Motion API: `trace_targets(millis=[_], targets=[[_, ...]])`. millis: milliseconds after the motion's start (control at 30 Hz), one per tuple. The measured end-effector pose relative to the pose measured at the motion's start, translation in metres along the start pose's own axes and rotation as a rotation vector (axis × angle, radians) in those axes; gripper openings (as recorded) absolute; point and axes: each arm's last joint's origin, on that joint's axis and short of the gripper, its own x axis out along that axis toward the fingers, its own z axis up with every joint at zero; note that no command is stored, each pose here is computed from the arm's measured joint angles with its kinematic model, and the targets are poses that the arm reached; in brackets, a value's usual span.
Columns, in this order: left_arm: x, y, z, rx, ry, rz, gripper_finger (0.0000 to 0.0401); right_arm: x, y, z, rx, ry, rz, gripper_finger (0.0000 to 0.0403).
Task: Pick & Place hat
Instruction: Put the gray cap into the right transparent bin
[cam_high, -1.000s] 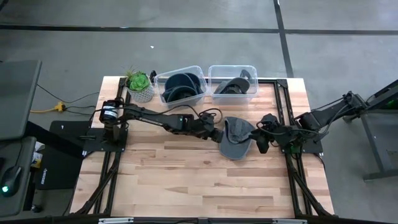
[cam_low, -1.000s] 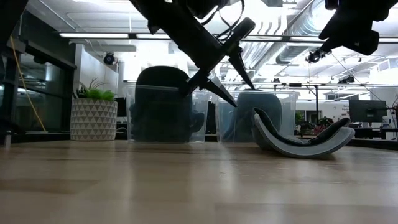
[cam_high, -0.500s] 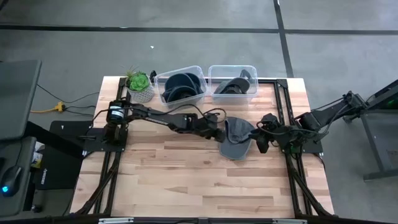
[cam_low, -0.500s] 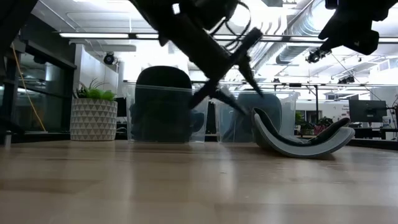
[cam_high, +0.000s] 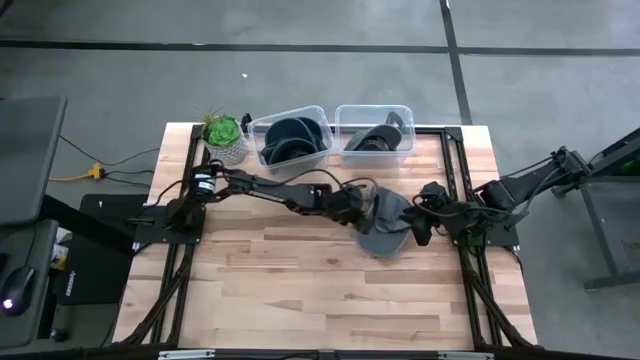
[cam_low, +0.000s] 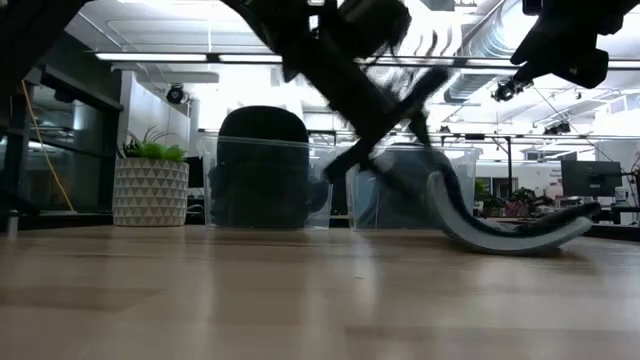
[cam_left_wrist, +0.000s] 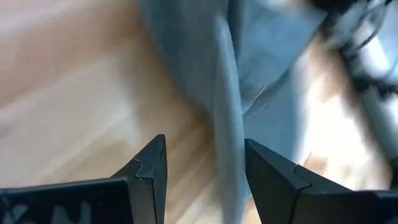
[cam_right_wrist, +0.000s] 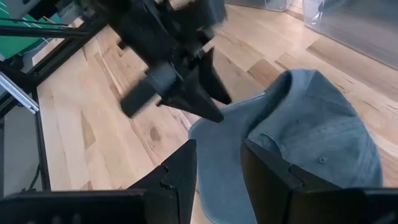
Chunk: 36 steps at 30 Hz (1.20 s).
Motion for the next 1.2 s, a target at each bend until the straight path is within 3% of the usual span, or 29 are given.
trace_targets(millis=[167,333,1200], targets=[[0.001,-0.008,0.004,0.023,0.007,-0.07,0.0156,0.001,0.001,0.0,0.002,-0.002,-0.004,0.0119],[0.008,0.0,-0.003,0.047,0.063,-0.029,0.0156,0.004,0.002,-0.001,-0.005,0.0,-0.016,0.0119],[0.018,0.003,-0.008,0.091,0.124,-0.079,0.0156,0.007,0.006,0.0,0.007,-0.036,-0.014,0.0119]])
